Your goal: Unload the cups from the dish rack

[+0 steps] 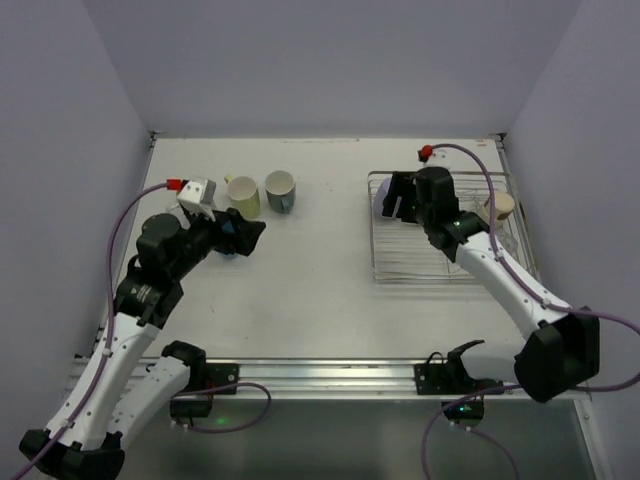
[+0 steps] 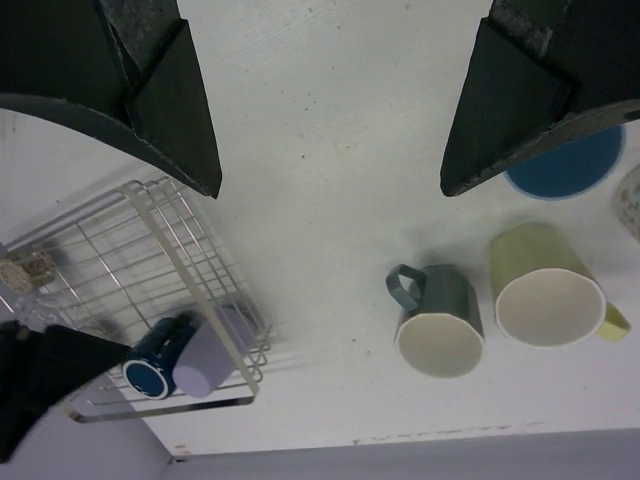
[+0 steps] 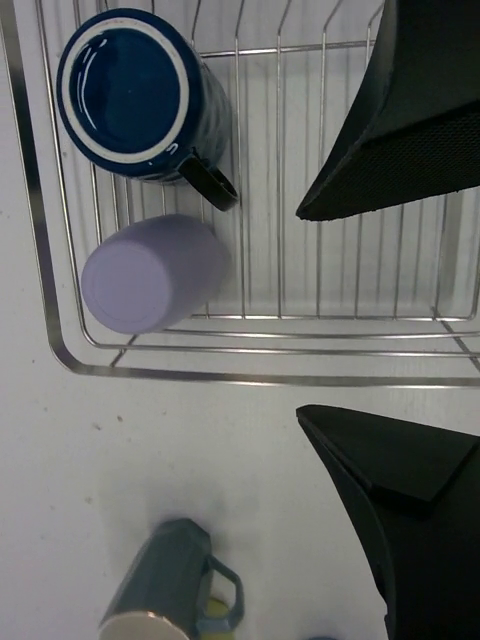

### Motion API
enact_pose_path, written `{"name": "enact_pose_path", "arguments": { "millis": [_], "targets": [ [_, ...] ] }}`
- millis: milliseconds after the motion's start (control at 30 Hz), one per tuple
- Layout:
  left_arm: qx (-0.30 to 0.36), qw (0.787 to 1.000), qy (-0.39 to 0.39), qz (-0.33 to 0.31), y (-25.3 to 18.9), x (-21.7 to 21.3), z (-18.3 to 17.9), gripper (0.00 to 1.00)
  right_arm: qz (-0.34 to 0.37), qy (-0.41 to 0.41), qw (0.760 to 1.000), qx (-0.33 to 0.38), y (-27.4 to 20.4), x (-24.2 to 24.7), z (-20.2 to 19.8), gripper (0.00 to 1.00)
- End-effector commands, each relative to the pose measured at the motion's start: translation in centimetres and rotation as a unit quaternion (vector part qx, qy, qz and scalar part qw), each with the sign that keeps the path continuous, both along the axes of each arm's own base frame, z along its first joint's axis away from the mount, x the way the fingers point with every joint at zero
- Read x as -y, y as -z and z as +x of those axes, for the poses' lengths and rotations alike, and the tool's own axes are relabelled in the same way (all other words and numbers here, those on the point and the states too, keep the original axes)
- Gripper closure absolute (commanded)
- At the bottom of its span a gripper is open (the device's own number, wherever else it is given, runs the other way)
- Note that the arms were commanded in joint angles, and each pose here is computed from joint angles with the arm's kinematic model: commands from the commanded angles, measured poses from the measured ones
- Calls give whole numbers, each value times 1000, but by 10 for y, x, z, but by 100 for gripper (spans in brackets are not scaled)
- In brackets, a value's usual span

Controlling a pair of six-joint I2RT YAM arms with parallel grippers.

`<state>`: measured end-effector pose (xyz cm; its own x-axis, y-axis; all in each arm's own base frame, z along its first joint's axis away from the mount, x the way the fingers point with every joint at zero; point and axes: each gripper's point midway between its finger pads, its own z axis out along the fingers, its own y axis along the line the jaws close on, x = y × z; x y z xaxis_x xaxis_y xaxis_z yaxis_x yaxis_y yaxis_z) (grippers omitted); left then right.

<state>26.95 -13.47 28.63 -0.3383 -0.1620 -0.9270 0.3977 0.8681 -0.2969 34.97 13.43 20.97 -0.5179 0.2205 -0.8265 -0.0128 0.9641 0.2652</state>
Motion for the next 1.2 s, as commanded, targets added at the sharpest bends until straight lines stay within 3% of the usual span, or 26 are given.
{"name": "enact_pose_path", "arguments": {
  "millis": [0, 67, 400, 633, 800, 867, 900, 1000, 1167],
  "targets": [
    [18, 997, 77, -15, 18, 19, -24, 5, -28, 4, 1000, -11, 3, 7, 29, 22],
    [36, 996, 84, -17, 18, 16, -36, 5, -39, 9, 999, -26, 13, 7, 48, 18],
    [50, 992, 114, -18, 24, 22, -47, 4, -80, 23, 995, -46, 31, -1, 111, 21],
    [44, 991, 128, -19, 27, 26, -49, 4, -109, 44, 990, -80, 65, 11, 132, 19],
    [40, 991, 126, -18, 27, 26, -46, 4, -105, 34, 989, -103, 85, 6, 134, 26],
    [37, 991, 126, -16, 29, 26, -45, 4, -107, 33, 988, -105, 87, 5, 135, 32],
    [37, 991, 125, -16, 29, 26, -45, 4, -106, 34, 989, -102, 85, 5, 135, 45],
    [32, 992, 123, -15, 32, 26, -42, 4, -90, 37, 993, -65, 60, 5, 136, 63],
    [23, 992, 121, -27, 32, 28, -41, 4, -43, 36, 998, 26, -12, 6, 117, 71]
  ]
}}
